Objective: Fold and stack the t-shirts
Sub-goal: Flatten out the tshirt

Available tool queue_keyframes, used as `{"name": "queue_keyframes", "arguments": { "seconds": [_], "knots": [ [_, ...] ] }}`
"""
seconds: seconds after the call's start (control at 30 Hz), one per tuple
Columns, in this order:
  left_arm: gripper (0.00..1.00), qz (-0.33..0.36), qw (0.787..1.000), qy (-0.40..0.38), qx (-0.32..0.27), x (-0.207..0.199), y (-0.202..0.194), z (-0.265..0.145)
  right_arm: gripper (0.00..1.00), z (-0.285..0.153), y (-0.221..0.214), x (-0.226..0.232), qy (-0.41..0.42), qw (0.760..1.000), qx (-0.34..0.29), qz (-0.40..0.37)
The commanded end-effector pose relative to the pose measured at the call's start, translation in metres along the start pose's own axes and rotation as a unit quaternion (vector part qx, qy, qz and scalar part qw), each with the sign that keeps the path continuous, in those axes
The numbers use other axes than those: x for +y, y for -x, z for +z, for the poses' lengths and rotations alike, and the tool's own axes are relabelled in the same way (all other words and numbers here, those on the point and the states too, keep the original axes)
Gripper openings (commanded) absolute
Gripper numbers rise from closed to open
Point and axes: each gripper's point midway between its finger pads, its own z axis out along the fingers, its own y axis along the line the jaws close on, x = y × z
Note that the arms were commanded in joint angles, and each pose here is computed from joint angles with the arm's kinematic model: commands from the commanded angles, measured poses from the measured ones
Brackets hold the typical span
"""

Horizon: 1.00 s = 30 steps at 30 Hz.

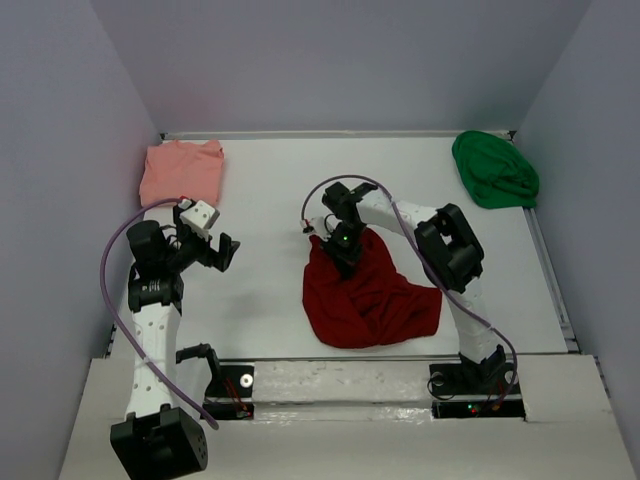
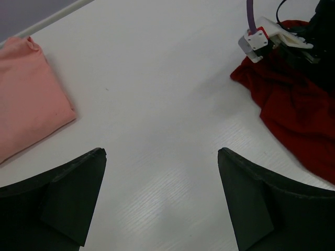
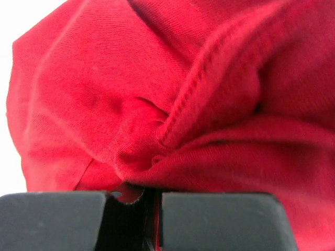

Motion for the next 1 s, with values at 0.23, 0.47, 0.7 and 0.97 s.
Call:
{"name": "queue_keyframes", "arguments": {
  "seconds": [0.23, 0.47, 0.7, 0.97],
  "knots": [
    [0.99, 0.019, 1.0, 0.006, -0.02, 0.001, 0.009, -0.004, 0.0, -0.059, 0.081, -0.142, -0.362, 0.928, -0.082, 0.036],
    [0.99, 0.02, 1.0, 0.006, -0.022, 0.0, 0.009, -0.004, 0.0, -0.134, 0.058, -0.233, -0.543, 0.828, -0.067, 0.126],
    [0.99, 0.022, 1.0, 0.006, -0.022, 0.001, 0.009, -0.004, 0.0, -0.192, 0.034, -0.287, -0.618, 0.767, -0.055, 0.162],
    [0.99, 0.018, 1.0, 0.004, -0.019, 0.001, 0.007, -0.003, 0.0, -0.231, -0.013, -0.32, -0.658, 0.726, -0.027, 0.199]
  ]
}}
